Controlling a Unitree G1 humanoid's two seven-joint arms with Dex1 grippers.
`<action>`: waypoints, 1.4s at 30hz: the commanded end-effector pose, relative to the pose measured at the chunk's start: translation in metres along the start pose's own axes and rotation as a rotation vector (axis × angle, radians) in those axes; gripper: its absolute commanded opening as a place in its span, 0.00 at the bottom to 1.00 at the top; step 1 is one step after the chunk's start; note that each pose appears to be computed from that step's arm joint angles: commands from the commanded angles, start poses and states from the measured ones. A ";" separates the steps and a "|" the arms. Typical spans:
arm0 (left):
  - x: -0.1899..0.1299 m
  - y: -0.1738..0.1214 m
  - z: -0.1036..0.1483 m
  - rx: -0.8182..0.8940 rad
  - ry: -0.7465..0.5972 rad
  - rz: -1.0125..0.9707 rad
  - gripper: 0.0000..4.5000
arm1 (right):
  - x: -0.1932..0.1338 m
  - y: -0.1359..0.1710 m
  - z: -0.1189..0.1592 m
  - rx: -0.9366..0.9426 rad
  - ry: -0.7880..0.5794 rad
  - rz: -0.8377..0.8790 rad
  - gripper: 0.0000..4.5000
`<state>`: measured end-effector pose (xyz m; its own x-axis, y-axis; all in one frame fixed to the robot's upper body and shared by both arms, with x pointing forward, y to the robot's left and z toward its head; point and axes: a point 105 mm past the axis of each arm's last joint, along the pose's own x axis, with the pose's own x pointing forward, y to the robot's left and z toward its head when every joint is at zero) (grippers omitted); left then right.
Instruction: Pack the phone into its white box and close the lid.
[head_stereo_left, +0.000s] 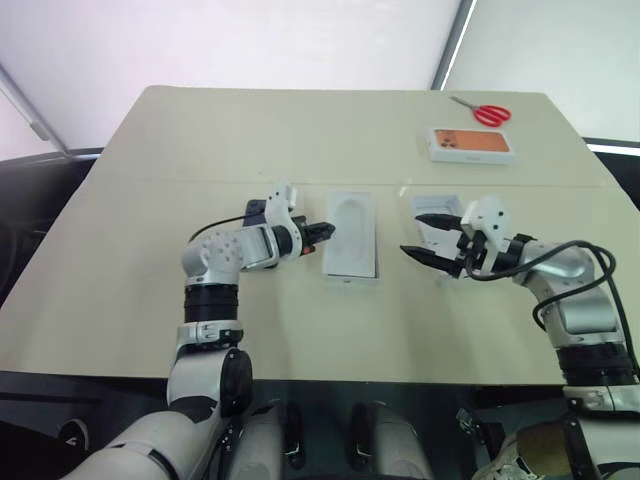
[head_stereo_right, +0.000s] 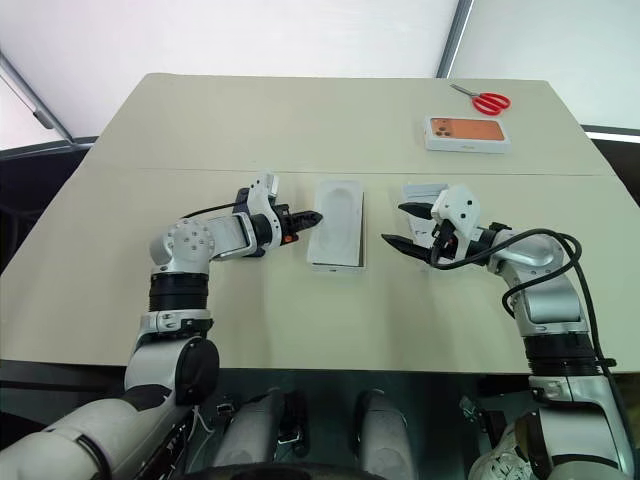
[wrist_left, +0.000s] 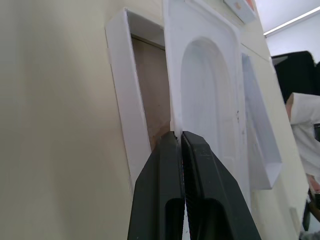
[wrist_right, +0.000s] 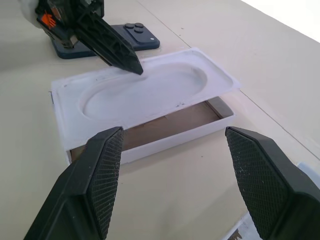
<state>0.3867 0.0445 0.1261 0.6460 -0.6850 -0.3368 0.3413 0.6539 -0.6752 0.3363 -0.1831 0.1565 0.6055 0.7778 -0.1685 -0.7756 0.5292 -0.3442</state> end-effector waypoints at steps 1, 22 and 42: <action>0.000 -0.007 0.011 0.032 -0.039 0.001 0.00 | 0.002 0.000 0.011 -0.051 -0.032 -0.007 0.75; 0.002 -0.022 0.015 0.110 -0.025 -0.060 0.88 | 0.009 -0.002 0.009 -0.064 -0.030 -0.015 0.77; -0.017 -0.039 0.035 0.231 -0.125 -0.094 0.98 | 0.031 -0.008 0.030 -0.054 -0.124 -0.057 0.77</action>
<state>0.3851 0.0373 0.1715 0.6557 -0.7217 -0.2218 0.5171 0.6433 -0.5646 0.3535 -0.1542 0.1625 0.6123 0.7843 -0.0999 -0.7523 0.5390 -0.3790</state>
